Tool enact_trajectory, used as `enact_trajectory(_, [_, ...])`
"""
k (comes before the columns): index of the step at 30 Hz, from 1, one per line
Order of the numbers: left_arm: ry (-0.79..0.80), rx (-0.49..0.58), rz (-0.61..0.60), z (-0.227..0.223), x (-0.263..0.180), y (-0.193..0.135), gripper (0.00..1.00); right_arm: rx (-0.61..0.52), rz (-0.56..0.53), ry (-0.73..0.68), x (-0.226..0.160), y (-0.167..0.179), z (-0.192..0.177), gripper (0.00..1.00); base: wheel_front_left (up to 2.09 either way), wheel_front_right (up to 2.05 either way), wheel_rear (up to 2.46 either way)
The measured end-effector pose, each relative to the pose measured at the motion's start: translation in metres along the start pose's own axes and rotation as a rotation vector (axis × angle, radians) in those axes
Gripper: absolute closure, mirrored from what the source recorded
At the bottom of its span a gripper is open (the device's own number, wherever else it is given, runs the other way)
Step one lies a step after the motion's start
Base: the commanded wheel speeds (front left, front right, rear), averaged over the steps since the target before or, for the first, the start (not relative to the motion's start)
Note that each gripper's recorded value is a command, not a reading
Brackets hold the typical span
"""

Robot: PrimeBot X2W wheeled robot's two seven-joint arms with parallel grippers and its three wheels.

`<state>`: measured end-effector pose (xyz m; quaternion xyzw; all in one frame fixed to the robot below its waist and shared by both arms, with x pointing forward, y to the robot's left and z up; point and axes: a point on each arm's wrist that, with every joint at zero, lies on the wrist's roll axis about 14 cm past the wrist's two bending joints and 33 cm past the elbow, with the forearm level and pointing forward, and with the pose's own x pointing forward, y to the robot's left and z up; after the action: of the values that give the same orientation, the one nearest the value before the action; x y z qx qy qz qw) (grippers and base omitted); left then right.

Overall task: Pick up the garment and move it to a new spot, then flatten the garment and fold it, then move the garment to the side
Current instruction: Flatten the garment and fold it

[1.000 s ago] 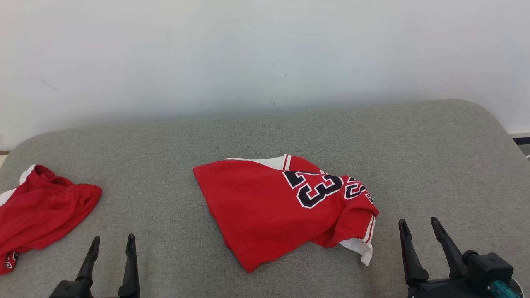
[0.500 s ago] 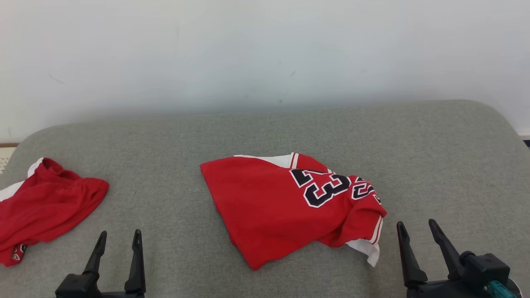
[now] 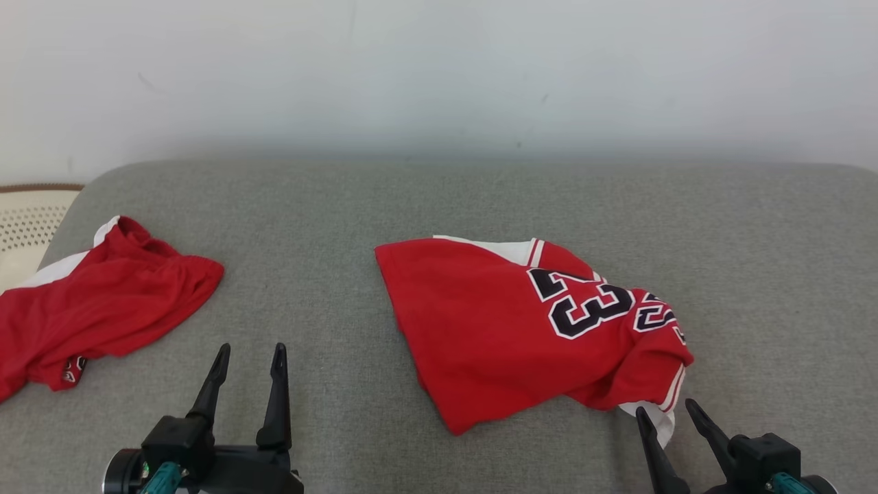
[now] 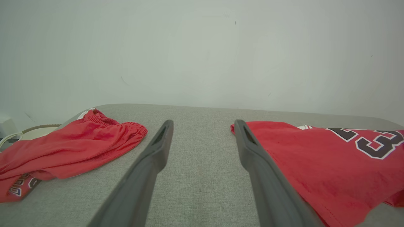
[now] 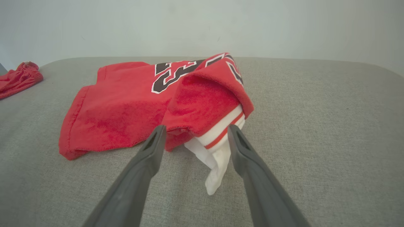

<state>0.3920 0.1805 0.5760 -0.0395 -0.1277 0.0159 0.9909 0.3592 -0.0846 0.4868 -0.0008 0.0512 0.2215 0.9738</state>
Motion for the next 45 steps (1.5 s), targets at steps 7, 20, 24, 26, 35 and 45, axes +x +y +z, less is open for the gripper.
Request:
enact_trajectory(7, [0.015, 0.001, 0.03, -0.007, 0.004, 0.008, 0.0, -0.029, 0.01, 0.1, 0.011, -0.01, -0.033, 0.0, 0.0, 0.0, 0.0])
enact_trajectory(20, [0.041, 0.002, 0.044, -0.022, 0.013, 0.007, 0.0, -0.069, -0.055, 0.12, 0.035, -0.047, -0.045, 1.0, 0.0, 0.0, 0.0])
enact_trajectory(24, [0.043, -0.003, 0.038, -0.026, 0.018, 0.004, 0.0, -0.107, -0.115, 0.064, 0.035, -0.072, -0.027, 1.0, 0.0, 0.0, 0.0])
enact_trajectory(26, [0.045, -0.009, 0.029, -0.028, 0.02, 0.001, 0.0, -0.136, -0.142, 0.036, 0.034, -0.085, -0.016, 1.0, 0.0, 0.0, 0.0])
enact_trajectory(35, [0.051, -0.028, 0.004, -0.034, 0.027, -0.011, 0.0, -0.326, -0.234, -0.019, 0.025, -0.138, 0.022, 1.0, 0.0, 0.0, 0.0])
enact_trajectory(45, [0.057, -0.027, 0.0, -0.038, 0.03, -0.012, 0.0, -0.601, -0.163, -0.243, 0.036, -0.125, 0.105, 1.0, 0.0, 0.0, 0.0])
